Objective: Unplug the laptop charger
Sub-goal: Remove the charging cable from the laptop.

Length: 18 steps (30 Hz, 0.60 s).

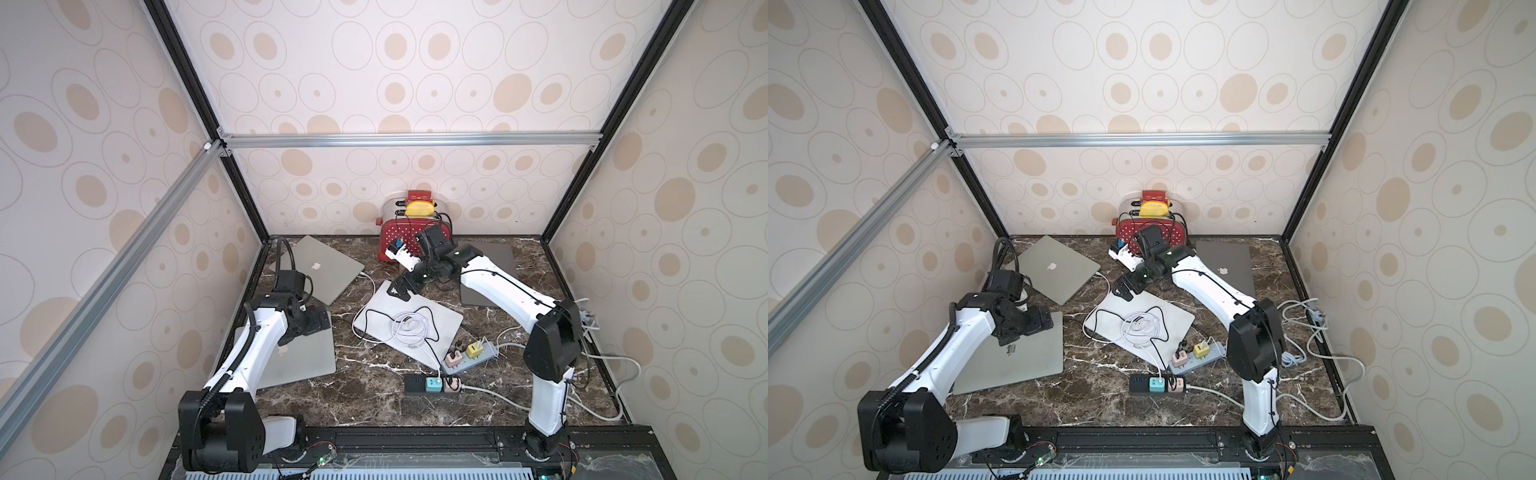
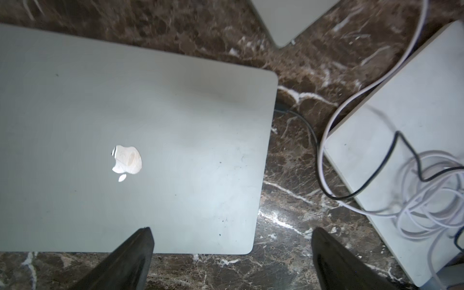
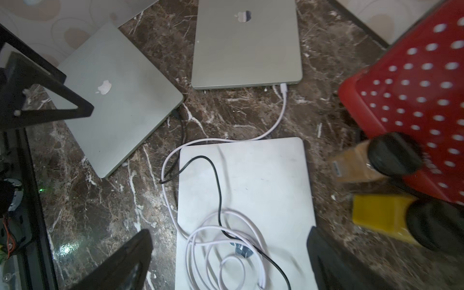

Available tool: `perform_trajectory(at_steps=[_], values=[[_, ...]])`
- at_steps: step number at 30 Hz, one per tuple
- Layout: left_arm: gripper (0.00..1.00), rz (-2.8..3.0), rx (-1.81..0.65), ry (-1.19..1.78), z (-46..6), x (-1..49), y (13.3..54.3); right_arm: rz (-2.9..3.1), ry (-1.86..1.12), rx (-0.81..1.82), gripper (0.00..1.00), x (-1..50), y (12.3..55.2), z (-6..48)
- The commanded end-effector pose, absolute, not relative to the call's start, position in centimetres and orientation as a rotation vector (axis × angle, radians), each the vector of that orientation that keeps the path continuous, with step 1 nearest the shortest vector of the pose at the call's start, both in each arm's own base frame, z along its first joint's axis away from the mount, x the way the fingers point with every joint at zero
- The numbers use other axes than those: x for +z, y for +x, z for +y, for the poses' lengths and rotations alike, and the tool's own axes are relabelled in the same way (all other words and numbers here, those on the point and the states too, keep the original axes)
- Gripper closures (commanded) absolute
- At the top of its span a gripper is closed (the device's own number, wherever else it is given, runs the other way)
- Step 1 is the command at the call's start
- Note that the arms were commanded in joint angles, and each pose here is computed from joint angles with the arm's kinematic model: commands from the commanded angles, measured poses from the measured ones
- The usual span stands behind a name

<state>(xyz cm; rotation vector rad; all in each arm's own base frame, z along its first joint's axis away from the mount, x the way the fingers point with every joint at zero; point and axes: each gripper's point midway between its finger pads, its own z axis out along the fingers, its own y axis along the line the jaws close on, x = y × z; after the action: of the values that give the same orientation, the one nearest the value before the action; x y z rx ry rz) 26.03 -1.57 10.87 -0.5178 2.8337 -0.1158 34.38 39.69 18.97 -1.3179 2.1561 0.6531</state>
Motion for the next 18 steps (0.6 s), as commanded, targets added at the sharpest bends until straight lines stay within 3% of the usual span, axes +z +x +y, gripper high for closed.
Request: perform_trajectory(at_steps=[1,7,18], values=[[0.01,2.847,-0.118,-0.608,-1.9,9.9,23.9,2.155,-1.43,0.724,0.0,17.4,33.0,42.2],[0.01,2.841,-0.226,-0.627,-3.1,8.6,23.8,2.071,-1.486,0.872,0.0,15.1,33.8,46.9],[0.01,2.849,-0.106,-0.59,-2.2,7.8,23.9,2.037,-1.583,0.861,0.0,9.1,34.9,52.0]])
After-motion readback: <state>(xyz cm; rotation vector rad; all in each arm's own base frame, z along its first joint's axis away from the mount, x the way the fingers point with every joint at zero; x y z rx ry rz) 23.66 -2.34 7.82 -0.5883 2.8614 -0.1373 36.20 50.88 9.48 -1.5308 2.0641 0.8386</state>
